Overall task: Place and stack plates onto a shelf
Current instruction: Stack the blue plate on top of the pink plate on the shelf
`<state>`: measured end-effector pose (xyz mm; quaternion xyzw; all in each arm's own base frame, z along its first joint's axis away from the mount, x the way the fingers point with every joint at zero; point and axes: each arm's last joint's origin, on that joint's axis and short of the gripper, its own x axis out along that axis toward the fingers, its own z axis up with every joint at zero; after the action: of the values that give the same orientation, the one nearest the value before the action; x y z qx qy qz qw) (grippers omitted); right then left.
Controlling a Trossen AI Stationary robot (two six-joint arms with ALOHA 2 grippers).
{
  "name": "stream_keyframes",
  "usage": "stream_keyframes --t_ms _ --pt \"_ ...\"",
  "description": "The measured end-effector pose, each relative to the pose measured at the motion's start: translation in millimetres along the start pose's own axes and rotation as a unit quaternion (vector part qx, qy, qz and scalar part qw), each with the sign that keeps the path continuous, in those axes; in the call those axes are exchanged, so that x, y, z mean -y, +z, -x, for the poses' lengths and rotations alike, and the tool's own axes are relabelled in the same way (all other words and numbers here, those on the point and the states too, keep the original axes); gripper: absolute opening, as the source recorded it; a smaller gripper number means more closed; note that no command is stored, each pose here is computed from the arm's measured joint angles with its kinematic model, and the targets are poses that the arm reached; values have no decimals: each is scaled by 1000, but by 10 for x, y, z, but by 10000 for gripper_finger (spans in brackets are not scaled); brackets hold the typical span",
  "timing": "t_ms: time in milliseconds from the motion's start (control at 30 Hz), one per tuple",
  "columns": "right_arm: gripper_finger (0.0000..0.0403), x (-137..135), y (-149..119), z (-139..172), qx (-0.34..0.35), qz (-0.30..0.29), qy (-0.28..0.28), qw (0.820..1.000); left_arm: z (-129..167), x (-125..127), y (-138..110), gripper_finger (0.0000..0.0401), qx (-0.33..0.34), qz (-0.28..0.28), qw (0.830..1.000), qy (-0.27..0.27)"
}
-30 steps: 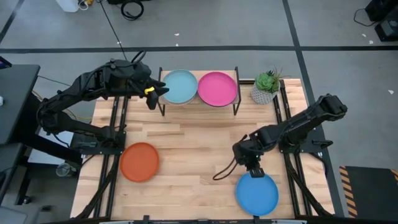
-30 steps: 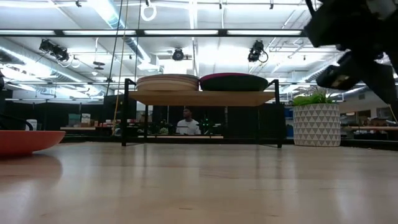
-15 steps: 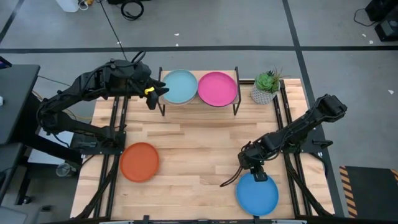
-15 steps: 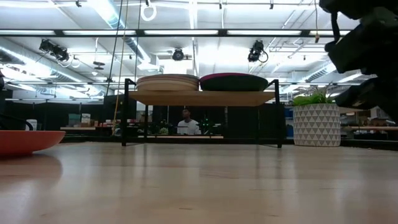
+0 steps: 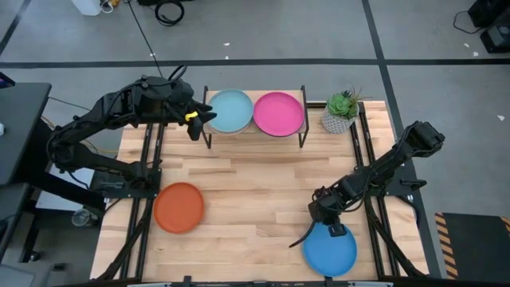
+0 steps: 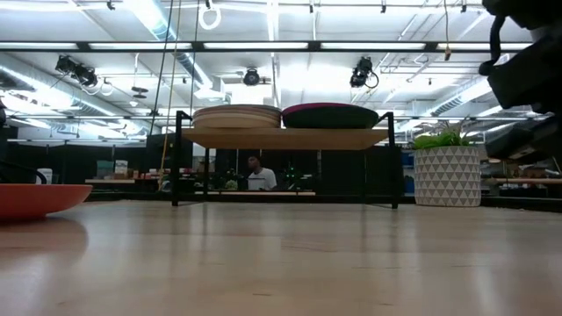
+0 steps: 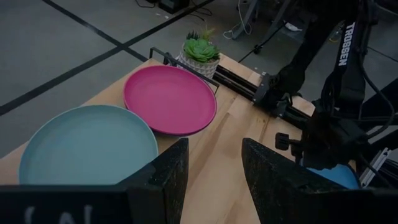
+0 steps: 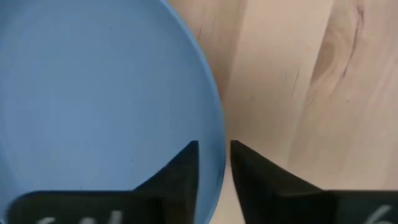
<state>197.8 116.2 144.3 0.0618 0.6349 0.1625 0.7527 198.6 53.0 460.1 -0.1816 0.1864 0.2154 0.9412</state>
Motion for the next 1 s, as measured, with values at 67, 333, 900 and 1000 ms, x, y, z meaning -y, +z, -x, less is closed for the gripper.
stream_keyframes --t_ms 67,333,900,1000 --pt "66 2 3 1 1 -5 0 1000 0 0 0 156 0 0 1000 0" --pt "22 131 137 149 -18 -66 52 996 0 0 0 156 0 0 1000 0" --pt "15 959 771 2080 189 -175 -110 960 1 -5 2 156 1 -16 1000 1" --pt "16 1151 752 2445 241 -214 -157 934 1 -5 2 156 0 -16 1000 1"
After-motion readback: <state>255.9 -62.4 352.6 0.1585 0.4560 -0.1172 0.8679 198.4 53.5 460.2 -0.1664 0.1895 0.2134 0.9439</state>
